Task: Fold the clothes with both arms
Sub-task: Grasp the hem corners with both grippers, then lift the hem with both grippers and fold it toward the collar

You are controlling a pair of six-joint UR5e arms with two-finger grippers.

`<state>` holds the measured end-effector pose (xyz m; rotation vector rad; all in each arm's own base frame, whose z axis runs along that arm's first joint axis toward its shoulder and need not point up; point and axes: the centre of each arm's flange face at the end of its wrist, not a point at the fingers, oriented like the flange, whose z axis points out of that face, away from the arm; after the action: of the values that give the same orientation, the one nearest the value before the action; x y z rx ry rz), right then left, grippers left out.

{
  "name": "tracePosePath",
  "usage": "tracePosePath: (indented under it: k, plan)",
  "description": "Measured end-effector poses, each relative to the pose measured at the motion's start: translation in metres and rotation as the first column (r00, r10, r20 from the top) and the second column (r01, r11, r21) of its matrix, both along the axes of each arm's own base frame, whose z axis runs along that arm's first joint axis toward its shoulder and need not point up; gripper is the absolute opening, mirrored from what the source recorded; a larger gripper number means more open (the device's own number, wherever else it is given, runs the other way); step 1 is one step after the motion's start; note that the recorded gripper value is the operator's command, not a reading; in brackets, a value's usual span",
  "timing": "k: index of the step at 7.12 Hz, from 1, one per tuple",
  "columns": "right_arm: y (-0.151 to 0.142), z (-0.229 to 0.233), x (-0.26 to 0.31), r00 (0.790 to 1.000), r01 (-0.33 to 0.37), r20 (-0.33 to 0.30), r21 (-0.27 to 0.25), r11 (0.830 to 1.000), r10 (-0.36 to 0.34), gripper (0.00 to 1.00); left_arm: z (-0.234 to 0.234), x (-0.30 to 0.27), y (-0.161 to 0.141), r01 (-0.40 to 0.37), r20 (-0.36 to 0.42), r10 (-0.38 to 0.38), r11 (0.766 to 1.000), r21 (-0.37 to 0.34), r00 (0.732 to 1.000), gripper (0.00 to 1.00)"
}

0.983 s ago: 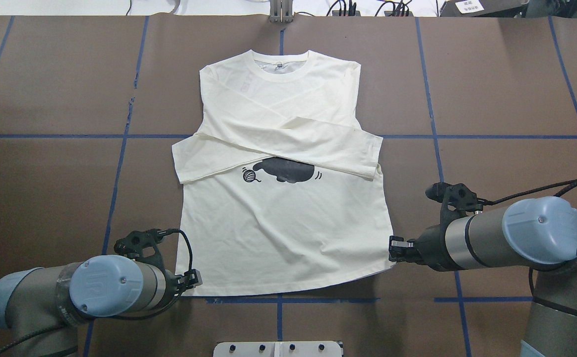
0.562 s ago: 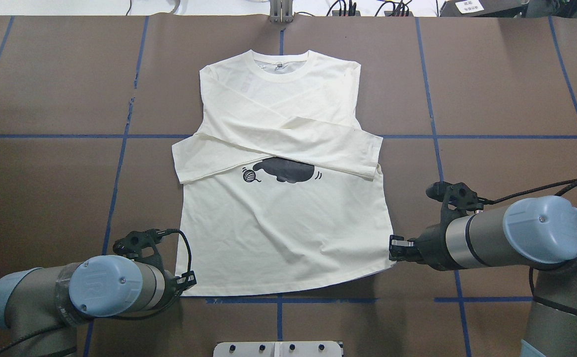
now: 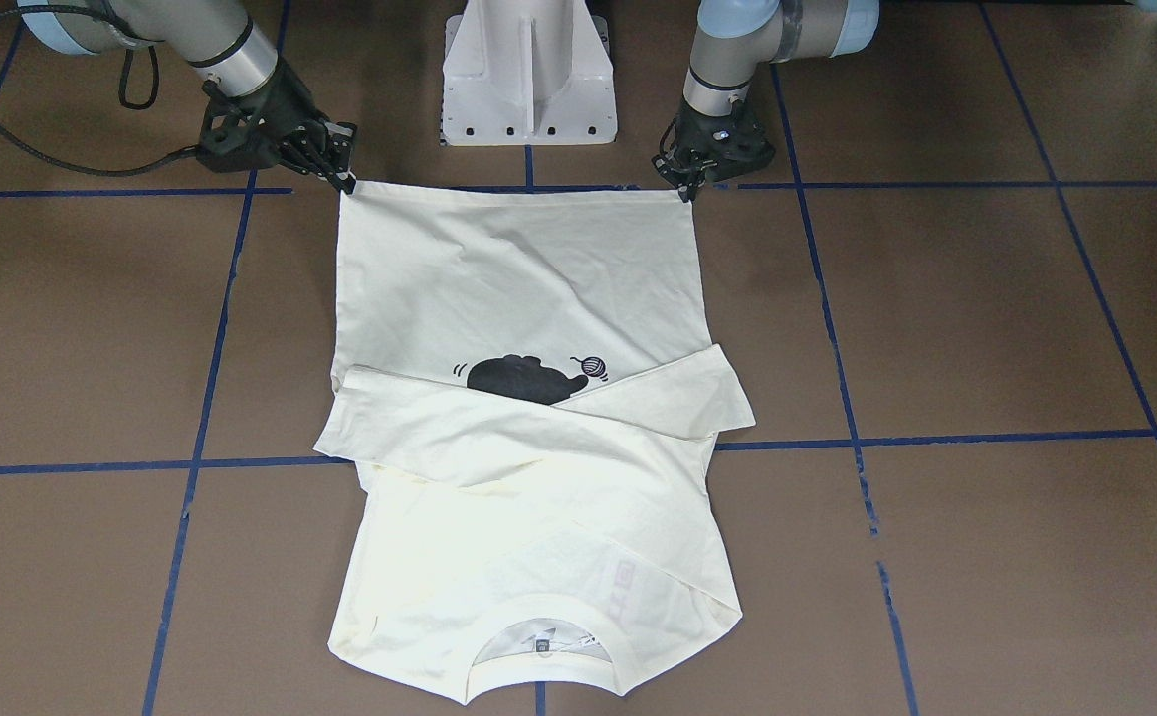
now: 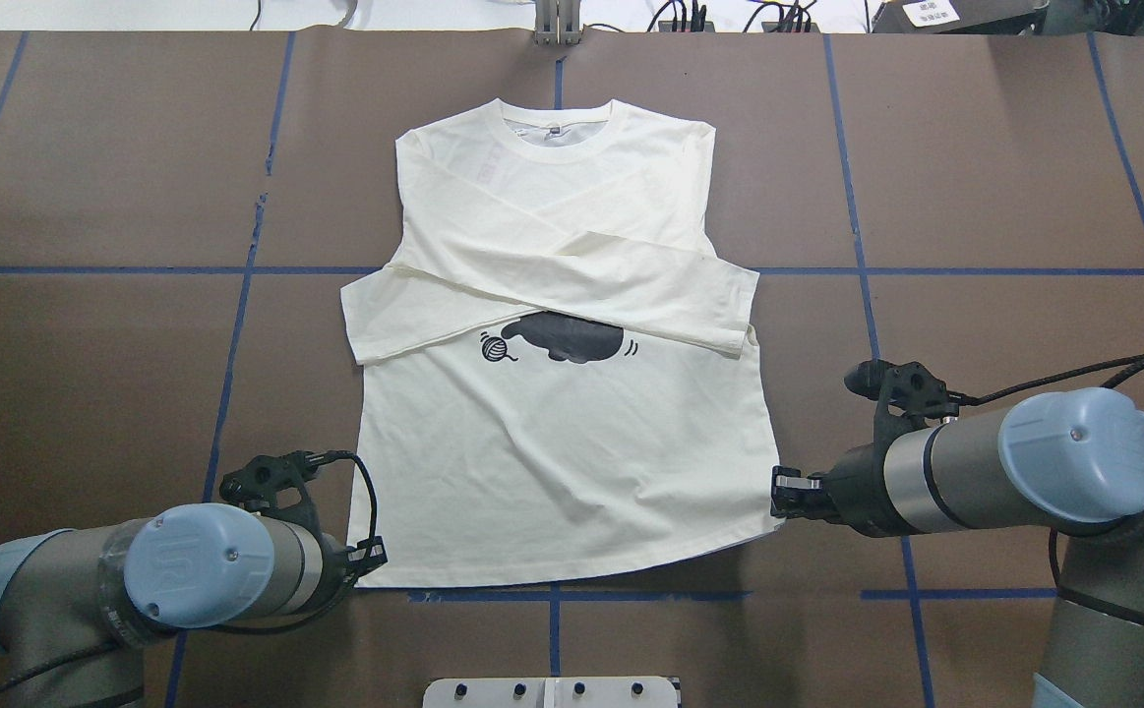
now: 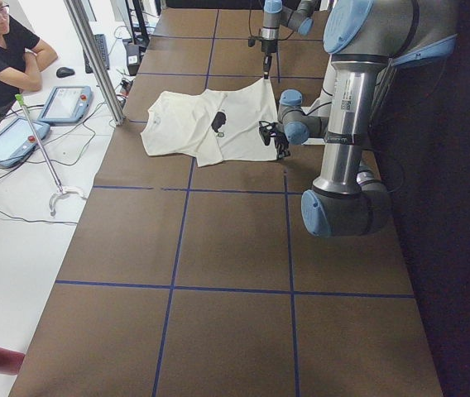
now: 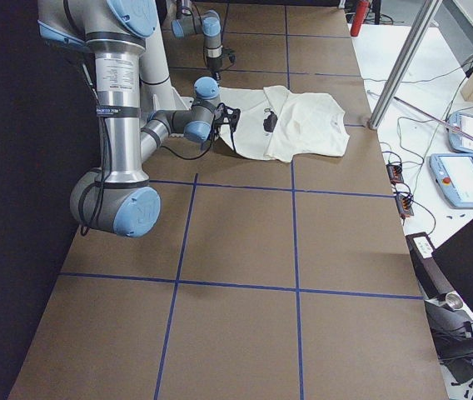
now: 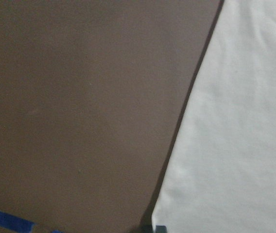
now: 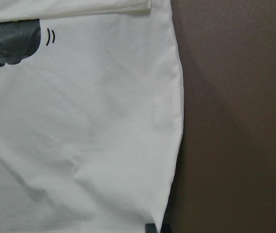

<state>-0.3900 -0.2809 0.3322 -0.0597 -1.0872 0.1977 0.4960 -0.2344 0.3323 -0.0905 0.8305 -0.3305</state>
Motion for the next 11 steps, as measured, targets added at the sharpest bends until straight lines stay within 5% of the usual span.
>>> tracePosePath:
  k: [4, 8, 11]
  plan:
    - [0.025, -0.007, 0.035, 0.997, 0.071, 0.029, -0.035, 0.997, -0.07, 0.0, -0.044, -0.102, 0.033, -0.031, -0.111, 0.034, 0.999, 0.033, 0.993, 0.0]
    - [0.084, -0.011, 0.044, 0.968, 0.245, 0.067, -0.052, 0.968, -0.242, 0.0, -0.081, -0.117, 0.094, -0.174, -0.193, 0.177, 0.984, 0.036, 0.965, 0.0]
    - [0.003, -0.021, 0.035, 0.987, 0.117, 0.103, 0.026, 0.993, -0.119, 0.0, -0.082, -0.121, 0.073, -0.166, -0.189, 0.172, 0.985, 0.05, 0.967, 0.0]
